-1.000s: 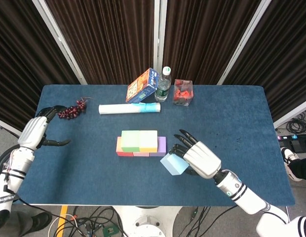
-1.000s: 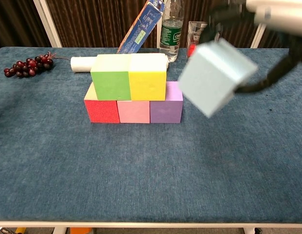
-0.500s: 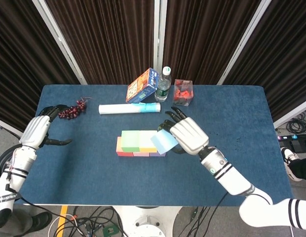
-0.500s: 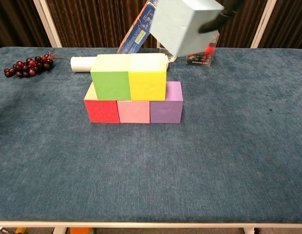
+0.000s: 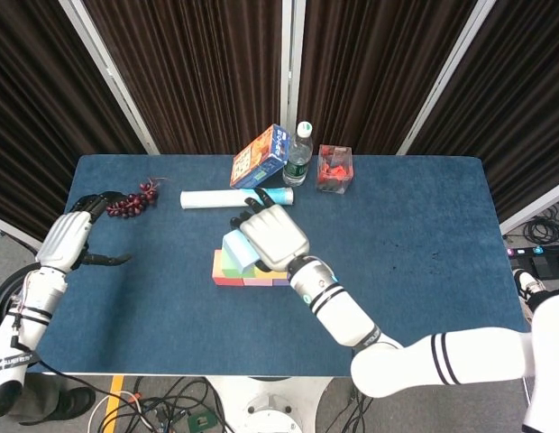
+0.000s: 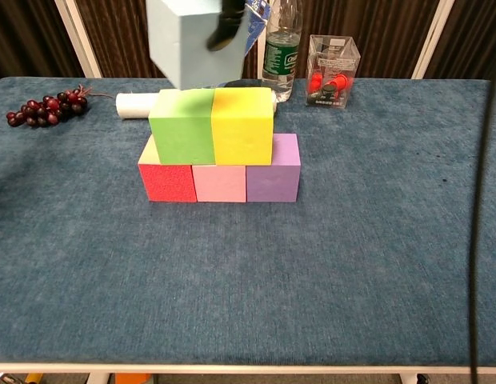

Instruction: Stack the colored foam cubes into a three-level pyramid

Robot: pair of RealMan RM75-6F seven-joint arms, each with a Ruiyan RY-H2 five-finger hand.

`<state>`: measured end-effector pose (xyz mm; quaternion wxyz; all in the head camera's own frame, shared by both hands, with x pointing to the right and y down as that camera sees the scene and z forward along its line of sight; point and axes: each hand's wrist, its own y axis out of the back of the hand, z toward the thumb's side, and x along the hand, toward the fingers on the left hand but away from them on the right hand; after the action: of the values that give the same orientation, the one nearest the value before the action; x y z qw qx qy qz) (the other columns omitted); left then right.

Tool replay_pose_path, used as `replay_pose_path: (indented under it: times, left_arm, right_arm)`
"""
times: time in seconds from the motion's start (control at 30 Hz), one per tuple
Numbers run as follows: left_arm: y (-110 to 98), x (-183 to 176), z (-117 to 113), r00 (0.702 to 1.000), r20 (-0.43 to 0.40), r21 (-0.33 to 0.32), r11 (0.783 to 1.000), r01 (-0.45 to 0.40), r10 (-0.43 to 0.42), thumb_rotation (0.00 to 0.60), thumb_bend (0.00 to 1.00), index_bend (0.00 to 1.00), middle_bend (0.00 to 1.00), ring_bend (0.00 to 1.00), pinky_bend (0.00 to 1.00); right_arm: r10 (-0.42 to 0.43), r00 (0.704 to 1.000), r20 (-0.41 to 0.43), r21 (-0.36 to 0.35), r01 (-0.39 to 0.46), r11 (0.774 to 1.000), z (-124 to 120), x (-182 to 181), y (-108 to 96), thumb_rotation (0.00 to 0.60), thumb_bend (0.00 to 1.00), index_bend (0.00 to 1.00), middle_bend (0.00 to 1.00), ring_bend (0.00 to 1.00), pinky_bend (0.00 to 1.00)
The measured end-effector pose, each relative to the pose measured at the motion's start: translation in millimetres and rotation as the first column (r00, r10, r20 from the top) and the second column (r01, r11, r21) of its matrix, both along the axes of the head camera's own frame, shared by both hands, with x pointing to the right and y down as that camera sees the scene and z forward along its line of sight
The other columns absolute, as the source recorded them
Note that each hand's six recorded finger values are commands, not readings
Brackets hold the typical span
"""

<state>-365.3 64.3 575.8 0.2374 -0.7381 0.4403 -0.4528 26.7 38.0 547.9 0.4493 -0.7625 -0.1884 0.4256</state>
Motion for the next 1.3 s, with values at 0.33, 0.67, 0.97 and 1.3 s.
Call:
replay_pose_path:
  times: [0.33, 0.67, 0.97, 1.3]
  left_arm:
    - [1.7, -4.3, 4.3, 1.000, -0.002, -0.010, 1.000, 0.007, -0.007, 0.600, 0.06, 0.17, 0.12, 0.16, 0.09]
    - [1.8, -2.3, 5.1, 1.000, -0.009, -0.009, 1.000, 0.000, 0.000, 0.600, 0.06, 0.17, 0.12, 0.16, 0.09]
    - [1.8, -5.7, 7.3, 1.000, -0.009, -0.013, 1.000, 0.011, -0.011, 0.600, 0.06, 0.17, 0.12, 0.16, 0.09]
    - [0.9, -6.1, 6.7, 1.000, -0.009, -0.010, 1.000, 0.014, -0.014, 0.600, 0.06, 0.17, 0.12, 0.16, 0.09]
  right_arm:
    - [0.028, 0.996, -0.084, 0.020, -0.027, 0.999, 12.3, -12.0, -2.1, 0.600, 0.12, 0.29, 0.50, 0.12, 0.00]
    - [0.026, 0.991, -0.132, -0.006, -0.027, 1.000, 15.3, 0.4, 1.6, 0.600, 0.12, 0.25, 0.48, 0.12, 0.00]
    - [0.013, 0.989, -0.147, -0.031, -0.017, 0.999, 25.1, 1.2, 4.6, 0.600, 0.10, 0.11, 0.33, 0.05, 0.00]
    - [-0.024, 0.995, -0.093, -0.059, 0.019, 0.998, 19.8, 6.0, 3.6, 0.600, 0.00, 0.00, 0.08, 0.00, 0.00]
